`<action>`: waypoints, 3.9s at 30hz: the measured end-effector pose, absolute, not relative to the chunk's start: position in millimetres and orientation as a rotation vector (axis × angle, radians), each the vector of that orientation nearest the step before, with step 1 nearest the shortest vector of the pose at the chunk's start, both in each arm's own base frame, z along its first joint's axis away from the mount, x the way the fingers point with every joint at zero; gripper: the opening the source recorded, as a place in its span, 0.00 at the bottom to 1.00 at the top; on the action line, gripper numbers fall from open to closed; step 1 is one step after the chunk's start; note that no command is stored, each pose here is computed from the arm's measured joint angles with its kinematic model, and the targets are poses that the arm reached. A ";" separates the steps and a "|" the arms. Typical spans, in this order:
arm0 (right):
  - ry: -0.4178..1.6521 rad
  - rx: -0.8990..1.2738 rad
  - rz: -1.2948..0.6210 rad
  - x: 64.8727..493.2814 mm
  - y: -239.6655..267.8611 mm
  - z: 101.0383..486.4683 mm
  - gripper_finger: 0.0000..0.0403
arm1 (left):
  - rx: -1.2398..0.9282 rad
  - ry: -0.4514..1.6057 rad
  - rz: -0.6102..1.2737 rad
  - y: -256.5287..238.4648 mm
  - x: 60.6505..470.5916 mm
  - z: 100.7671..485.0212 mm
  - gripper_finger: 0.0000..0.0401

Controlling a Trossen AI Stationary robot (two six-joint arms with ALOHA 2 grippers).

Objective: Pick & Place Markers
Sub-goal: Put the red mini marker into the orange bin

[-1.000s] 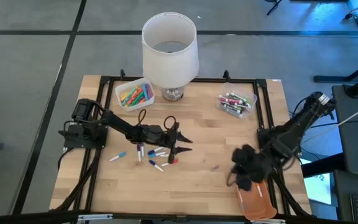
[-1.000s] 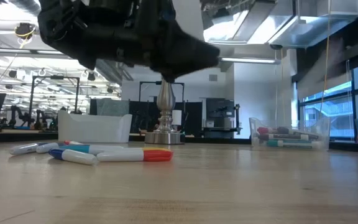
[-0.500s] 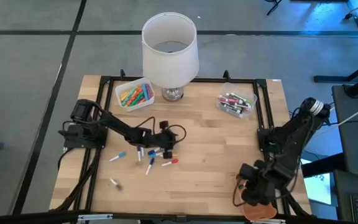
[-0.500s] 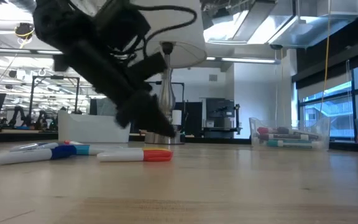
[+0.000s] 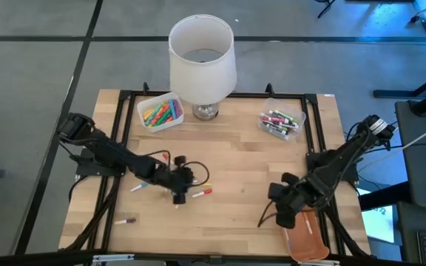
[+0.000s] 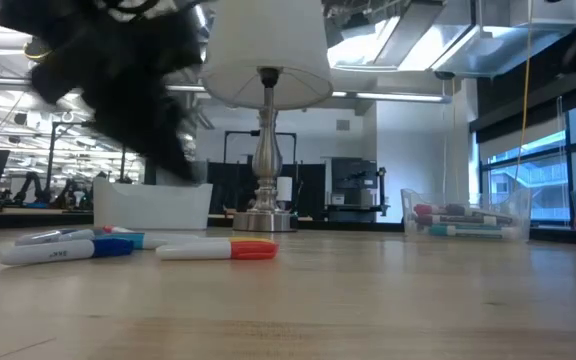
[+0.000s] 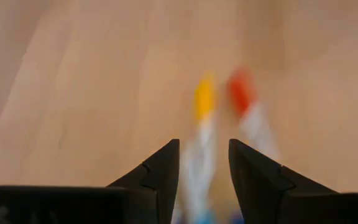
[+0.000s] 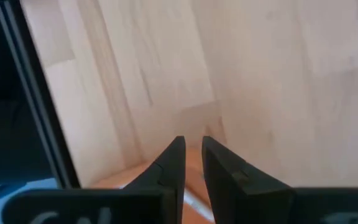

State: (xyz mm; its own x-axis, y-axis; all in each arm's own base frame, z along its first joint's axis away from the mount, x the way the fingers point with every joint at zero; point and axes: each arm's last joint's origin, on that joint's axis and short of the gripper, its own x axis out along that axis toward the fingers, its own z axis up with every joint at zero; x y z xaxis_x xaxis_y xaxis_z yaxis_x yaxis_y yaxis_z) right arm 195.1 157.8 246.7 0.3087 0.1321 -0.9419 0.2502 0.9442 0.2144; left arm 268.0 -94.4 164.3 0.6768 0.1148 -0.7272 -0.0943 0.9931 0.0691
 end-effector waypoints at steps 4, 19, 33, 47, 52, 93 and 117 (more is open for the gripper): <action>1.253 0.322 -0.064 203.9 147.6 247.0 0.14 | 0.027 1.007 0.391 -82.8 240.0 156.4 0.33; 1.197 0.223 -0.020 229.0 114.2 248.5 0.14 | 0.113 1.403 0.279 -16.0 230.7 148.9 0.36; 1.194 0.199 -0.002 225.4 121.2 248.6 0.14 | 0.054 1.554 0.136 22.8 237.8 125.4 0.17; 0.559 0.232 -0.377 240.6 111.0 199.5 0.15 | -0.040 0.858 0.333 0.9 302.8 184.1 0.09; 0.286 0.386 -0.266 241.8 95.8 182.1 0.27 | -0.126 0.506 0.263 -28.7 332.8 194.1 0.08; 0.049 0.278 -0.237 238.5 88.2 175.5 0.07 | -0.448 0.136 0.007 -41.0 378.1 153.6 0.25; 1.013 0.595 0.011 132.6 148.3 273.5 0.07 | -0.180 0.477 0.043 -77.8 325.9 203.1 0.35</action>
